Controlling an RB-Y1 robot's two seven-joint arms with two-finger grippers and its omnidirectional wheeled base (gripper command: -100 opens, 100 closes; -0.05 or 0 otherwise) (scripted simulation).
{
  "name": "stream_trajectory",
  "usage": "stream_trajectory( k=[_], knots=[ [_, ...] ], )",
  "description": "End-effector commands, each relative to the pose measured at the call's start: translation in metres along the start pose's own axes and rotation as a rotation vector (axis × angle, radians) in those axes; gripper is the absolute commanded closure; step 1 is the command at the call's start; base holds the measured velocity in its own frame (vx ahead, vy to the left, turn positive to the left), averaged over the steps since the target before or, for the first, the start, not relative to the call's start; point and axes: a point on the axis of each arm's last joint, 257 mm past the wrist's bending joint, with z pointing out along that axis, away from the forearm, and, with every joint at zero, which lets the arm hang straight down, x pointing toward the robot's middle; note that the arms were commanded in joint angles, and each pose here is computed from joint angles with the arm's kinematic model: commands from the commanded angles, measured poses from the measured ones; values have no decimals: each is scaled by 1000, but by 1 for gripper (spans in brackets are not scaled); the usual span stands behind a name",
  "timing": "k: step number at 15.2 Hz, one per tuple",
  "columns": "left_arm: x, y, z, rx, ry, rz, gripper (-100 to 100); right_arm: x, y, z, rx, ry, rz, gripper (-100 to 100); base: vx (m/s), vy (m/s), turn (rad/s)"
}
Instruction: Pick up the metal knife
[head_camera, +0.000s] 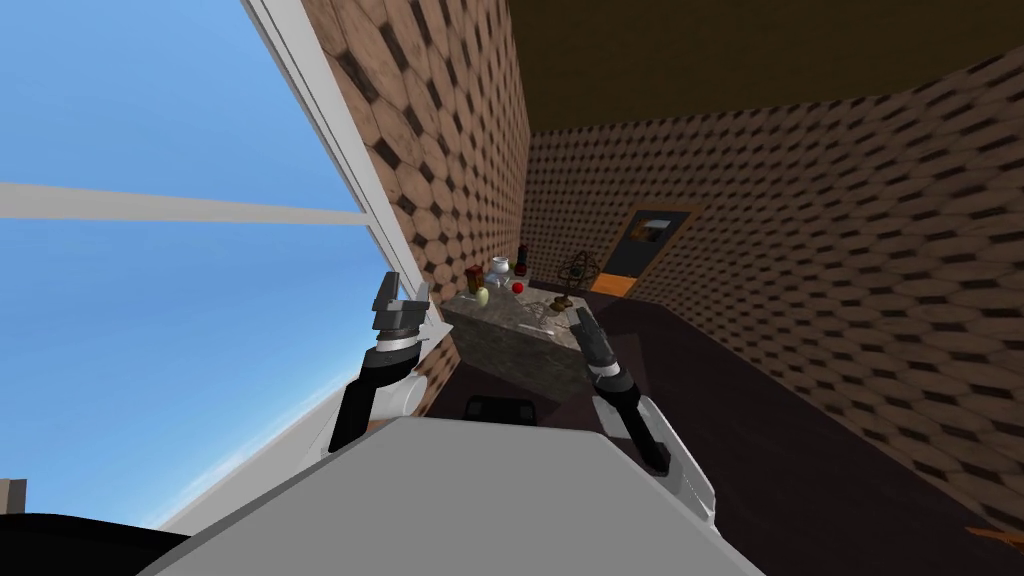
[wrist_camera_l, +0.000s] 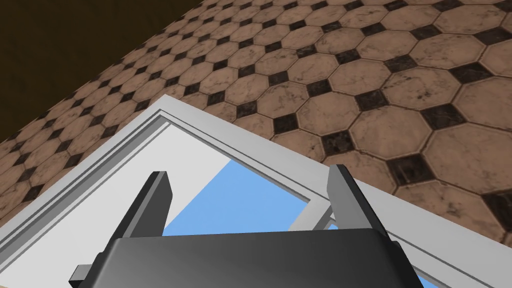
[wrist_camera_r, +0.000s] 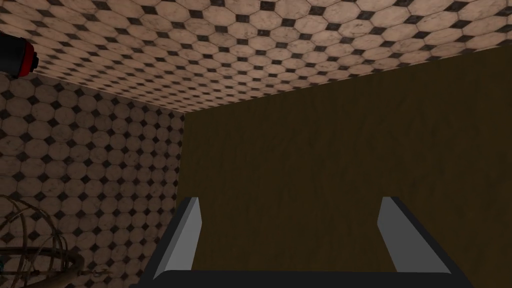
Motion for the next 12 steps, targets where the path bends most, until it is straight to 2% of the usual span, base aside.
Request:
stream_trajectory(
  k=[1, 2, 4, 7, 9, 10, 12],
  knots=[
    [0, 0, 0, 0, 0, 0, 0, 8, -7, -4, 19, 58, -18, -100, 29, 27, 101],
    [0, 0, 0, 0, 0, 0, 0, 17, -16, -10, 47, 103, -35, -100, 38, 38, 148],
    [0, 0, 0, 0, 0, 0, 0, 20, -16, -11, 47, 129, -42, -100, 32, 30, 86],
    [0, 0, 0, 0, 0, 0, 0, 39, -37, -29, 106, 250, -82, -100, 29, 37, 130],
    [0, 0, 0, 0, 0, 0, 0, 42, -38, -31, 107, 280, -92, -100, 32, 36, 92],
    [0, 0, 0, 0, 0, 0, 0, 50, -49, -42, 138, 335, -111, -100, 30, 31, 108],
    [0, 0, 0, 0, 0, 0, 0, 52, -49, -43, 138, 358, -118, -100, 28, 22, 91]
  ],
)
